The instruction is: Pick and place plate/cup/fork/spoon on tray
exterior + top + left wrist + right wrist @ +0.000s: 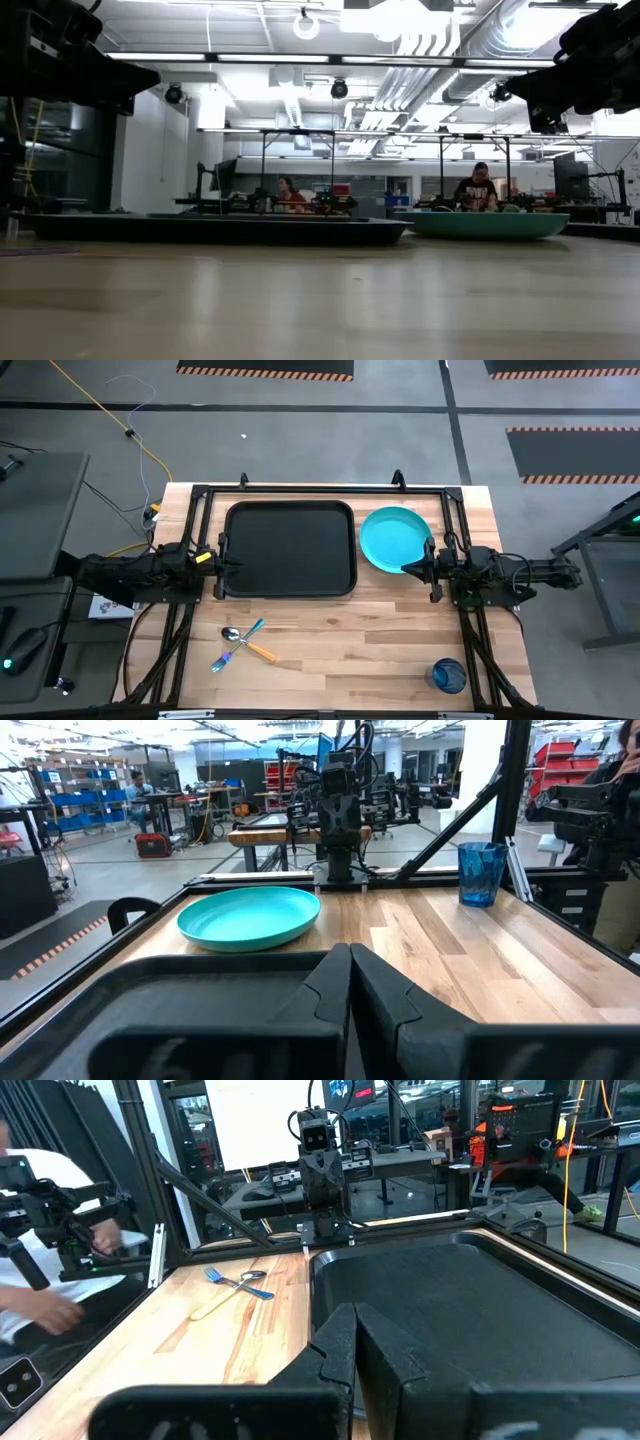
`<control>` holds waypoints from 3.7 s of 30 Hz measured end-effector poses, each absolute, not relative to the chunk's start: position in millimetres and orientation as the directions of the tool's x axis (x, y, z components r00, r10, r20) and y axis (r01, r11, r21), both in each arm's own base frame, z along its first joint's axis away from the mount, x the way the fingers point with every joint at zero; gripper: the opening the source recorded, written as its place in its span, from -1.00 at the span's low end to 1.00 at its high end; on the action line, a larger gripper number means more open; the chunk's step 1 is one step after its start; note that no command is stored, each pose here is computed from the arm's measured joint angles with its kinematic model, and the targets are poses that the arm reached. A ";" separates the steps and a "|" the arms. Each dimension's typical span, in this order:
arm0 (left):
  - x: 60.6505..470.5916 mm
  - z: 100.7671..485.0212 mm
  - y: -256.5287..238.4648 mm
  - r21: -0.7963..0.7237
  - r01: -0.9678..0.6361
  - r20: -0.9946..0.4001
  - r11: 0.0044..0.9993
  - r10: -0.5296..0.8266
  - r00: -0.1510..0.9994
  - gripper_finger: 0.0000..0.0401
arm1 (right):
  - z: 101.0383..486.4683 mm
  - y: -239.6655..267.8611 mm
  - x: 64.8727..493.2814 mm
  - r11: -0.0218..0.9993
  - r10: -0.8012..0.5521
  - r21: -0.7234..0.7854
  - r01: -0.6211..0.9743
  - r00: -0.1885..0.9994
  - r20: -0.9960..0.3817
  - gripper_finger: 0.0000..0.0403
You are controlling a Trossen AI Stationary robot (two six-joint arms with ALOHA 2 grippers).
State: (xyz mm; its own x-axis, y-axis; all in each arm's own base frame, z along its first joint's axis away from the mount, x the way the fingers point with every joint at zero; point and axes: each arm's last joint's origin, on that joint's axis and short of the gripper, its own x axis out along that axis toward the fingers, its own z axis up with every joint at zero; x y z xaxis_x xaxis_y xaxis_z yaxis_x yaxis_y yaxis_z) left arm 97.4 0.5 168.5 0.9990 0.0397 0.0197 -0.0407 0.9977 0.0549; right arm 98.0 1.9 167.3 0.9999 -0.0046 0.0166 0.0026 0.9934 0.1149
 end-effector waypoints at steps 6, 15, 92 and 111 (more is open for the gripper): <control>97.4 168.5 0.3 0.055 -0.038 0.019 0.998 0.037 0.999 -1.00 | 167.4 1.9 98.0 0.994 -0.004 0.114 0.002 1.000 0.017 -1.00; 97.4 168.6 0.1 0.055 -0.036 0.020 0.998 0.035 0.999 -1.00 | 167.4 1.9 98.0 0.994 -0.005 0.113 0.003 1.000 0.017 -1.00; 97.3 172.3 0.7 0.101 -0.063 0.059 0.993 0.058 0.997 -1.00 | 167.4 1.9 98.0 0.994 -0.005 0.113 0.003 1.000 0.017 -1.00; 139.3 234.4 -27.7 0.003 0.237 -0.201 0.971 -0.232 0.952 0.10 | 167.4 1.9 98.0 0.994 -0.005 0.114 0.003 1.000 0.017 -1.00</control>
State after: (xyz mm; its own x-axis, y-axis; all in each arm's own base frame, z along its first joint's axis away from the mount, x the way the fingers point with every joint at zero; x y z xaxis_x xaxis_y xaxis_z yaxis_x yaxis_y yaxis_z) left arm 139.3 -27.7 234.4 0.9519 -0.2316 -0.2006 0.2371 0.9715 0.0035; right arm 98.0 1.9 167.4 0.9998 -0.0048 0.0170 0.0028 0.9935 0.1136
